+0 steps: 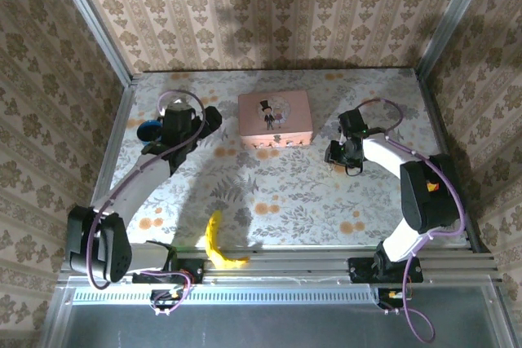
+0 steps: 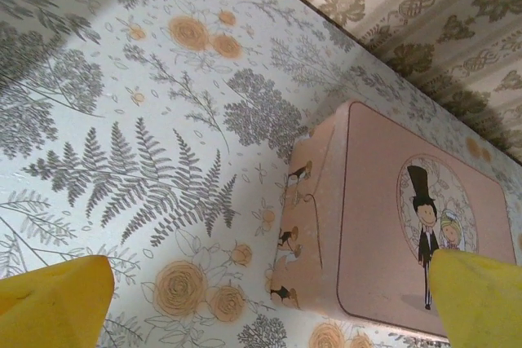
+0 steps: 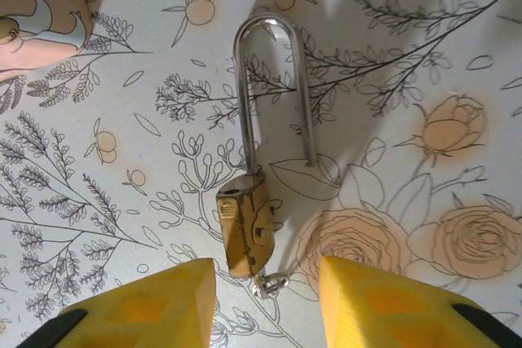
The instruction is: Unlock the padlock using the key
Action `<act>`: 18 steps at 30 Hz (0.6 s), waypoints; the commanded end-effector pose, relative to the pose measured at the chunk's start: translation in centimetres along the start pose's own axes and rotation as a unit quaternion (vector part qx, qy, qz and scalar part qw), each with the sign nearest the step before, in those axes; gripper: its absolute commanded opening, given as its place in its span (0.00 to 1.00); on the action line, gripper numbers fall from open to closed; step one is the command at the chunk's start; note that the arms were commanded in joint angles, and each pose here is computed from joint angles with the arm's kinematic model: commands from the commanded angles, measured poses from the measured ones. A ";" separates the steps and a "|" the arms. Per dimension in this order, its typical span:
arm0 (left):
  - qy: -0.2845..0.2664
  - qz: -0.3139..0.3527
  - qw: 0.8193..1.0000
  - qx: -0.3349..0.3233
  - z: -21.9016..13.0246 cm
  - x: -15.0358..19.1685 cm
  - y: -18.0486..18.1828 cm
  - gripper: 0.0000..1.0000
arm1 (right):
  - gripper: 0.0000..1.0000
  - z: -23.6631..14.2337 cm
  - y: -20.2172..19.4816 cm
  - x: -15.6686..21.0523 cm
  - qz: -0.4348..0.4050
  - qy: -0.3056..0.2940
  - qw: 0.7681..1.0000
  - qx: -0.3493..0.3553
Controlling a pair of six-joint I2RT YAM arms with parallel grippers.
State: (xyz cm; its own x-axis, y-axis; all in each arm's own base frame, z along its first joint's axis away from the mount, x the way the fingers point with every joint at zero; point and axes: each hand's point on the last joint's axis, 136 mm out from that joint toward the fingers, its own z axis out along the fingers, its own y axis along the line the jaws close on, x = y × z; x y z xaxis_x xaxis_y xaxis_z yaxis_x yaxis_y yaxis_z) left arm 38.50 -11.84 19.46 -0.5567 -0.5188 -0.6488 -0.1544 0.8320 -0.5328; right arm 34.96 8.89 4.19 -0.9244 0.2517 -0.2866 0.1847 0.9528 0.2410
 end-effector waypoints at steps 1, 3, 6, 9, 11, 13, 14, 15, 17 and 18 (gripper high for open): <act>-0.007 0.011 0.999 -0.030 -0.6 -0.1 1.7 1.00 | 0.38 0.5 1.4 -0.5 -0.005 0.000 1.000 -0.021; -0.007 0.009 0.999 -0.031 -0.6 -0.1 1.8 1.00 | 0.35 0.6 1.8 -0.6 -0.009 0.002 1.000 -0.023; -0.007 0.005 1.000 -0.030 -0.5 0.1 1.8 1.00 | 0.31 0.6 2.4 -0.7 -0.018 0.002 1.000 -0.023; -0.006 0.004 0.999 -0.031 -0.4 0.1 1.9 1.00 | 0.31 0.4 2.9 -0.7 -0.026 0.000 0.999 -0.021; -0.006 0.004 0.999 -0.031 -0.4 0.1 1.9 1.00 | 0.31 0.4 3.2 -0.7 -0.031 0.001 0.999 -0.021; -0.006 0.004 0.999 -0.031 -0.3 0.1 1.9 1.00 | 0.31 0.5 3.5 -0.6 -0.036 0.003 0.999 -0.020; -0.006 0.004 0.999 -0.032 -0.3 0.1 2.0 1.00 | 0.31 0.6 3.6 -0.6 -0.037 0.004 0.999 -0.020; -0.006 0.004 0.999 -0.032 -0.3 0.1 2.0 1.00 | 0.31 0.8 3.7 -0.6 -0.040 0.005 0.999 -0.019; -0.006 0.004 0.999 -0.033 -0.3 0.1 2.0 1.00 | 0.32 1.0 3.9 -0.6 -0.045 0.008 0.999 -0.015; -0.006 0.004 0.999 -0.033 -0.3 0.1 2.0 1.00 | 0.32 1.1 4.1 -0.7 -0.047 0.009 0.999 -0.015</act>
State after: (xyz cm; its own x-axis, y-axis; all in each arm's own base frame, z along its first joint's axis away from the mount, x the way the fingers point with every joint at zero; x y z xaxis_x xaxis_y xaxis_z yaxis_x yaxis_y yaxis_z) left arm 38.03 -10.89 18.66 -0.5550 -0.5203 -0.6491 -0.1889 0.8387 -0.5108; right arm 36.47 12.56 4.45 -0.9371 0.1781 -0.3003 0.0983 0.9599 0.2627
